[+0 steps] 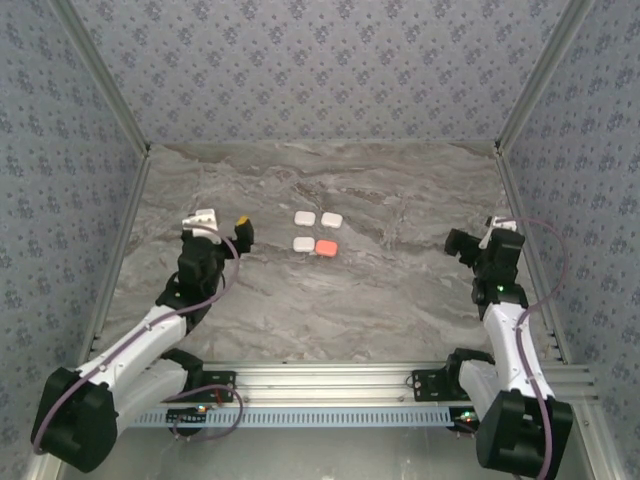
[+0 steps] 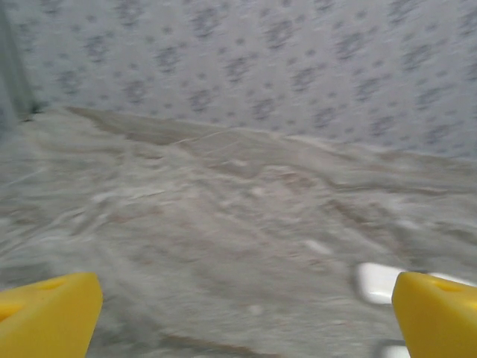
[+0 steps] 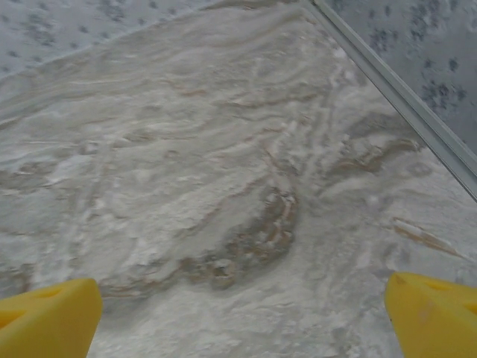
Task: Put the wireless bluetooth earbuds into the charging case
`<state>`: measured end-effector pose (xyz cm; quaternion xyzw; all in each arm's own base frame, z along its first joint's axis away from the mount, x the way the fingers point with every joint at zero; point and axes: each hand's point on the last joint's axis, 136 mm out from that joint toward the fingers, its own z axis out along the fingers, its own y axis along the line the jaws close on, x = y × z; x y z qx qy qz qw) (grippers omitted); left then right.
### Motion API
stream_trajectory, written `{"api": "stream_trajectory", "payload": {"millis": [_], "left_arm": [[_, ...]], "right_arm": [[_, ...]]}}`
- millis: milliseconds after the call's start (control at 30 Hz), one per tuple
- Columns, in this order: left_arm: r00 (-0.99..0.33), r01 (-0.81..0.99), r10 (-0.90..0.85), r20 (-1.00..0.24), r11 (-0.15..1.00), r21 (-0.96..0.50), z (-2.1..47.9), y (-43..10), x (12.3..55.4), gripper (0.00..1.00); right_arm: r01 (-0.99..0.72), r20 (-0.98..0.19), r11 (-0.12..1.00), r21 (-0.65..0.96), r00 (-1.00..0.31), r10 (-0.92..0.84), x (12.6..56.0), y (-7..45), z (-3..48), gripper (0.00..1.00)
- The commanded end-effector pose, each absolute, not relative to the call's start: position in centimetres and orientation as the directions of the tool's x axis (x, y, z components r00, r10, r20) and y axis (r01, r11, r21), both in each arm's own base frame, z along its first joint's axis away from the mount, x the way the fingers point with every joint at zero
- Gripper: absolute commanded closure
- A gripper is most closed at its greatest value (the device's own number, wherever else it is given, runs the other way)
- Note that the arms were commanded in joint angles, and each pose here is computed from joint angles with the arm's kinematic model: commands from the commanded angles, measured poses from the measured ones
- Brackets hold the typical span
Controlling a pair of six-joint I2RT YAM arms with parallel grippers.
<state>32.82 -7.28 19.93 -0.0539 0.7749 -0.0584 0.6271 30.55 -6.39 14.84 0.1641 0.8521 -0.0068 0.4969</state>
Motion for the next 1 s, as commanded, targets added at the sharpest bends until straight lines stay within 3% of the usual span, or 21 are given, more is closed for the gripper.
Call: {"api": "stream_trajectory", "payload": {"millis": [0,233,533,667,967], "left_arm": [[-0.161,-0.141,-0.09,-0.983,0.988,-0.067,20.3,-3.5,33.5,0.01],[-0.228,-0.21,0.034,-0.973,0.974,0.083,17.2,-1.5,34.3,0.01],[-0.273,-0.16,0.096,-0.957,0.977,0.143,14.1,-0.9,35.5,0.01],[-0.263,-0.143,0.092,-0.96,0.981,0.133,12.9,-0.6,36.1,0.01],[-0.274,-0.113,0.038,-0.961,0.991,0.071,10.6,0.8,37.7,0.01]], "right_arm": [[0.232,-0.911,0.961,0.152,-0.343,0.228,32.4,-6.6,14.8,0.0],[0.106,-0.93,0.985,0.135,-0.329,0.163,35.3,-4.9,11.3,0.0],[-0.07,-0.925,0.995,0.067,-0.379,0.036,38.6,-1.1,9.5,0.0],[-0.041,-0.901,0.999,0.02,-0.433,0.001,39.4,-0.9,8.8,0.0],[-0.009,-0.916,1.0,-0.007,-0.401,-0.01,39.1,-1.1,8.2,0.0]]}}
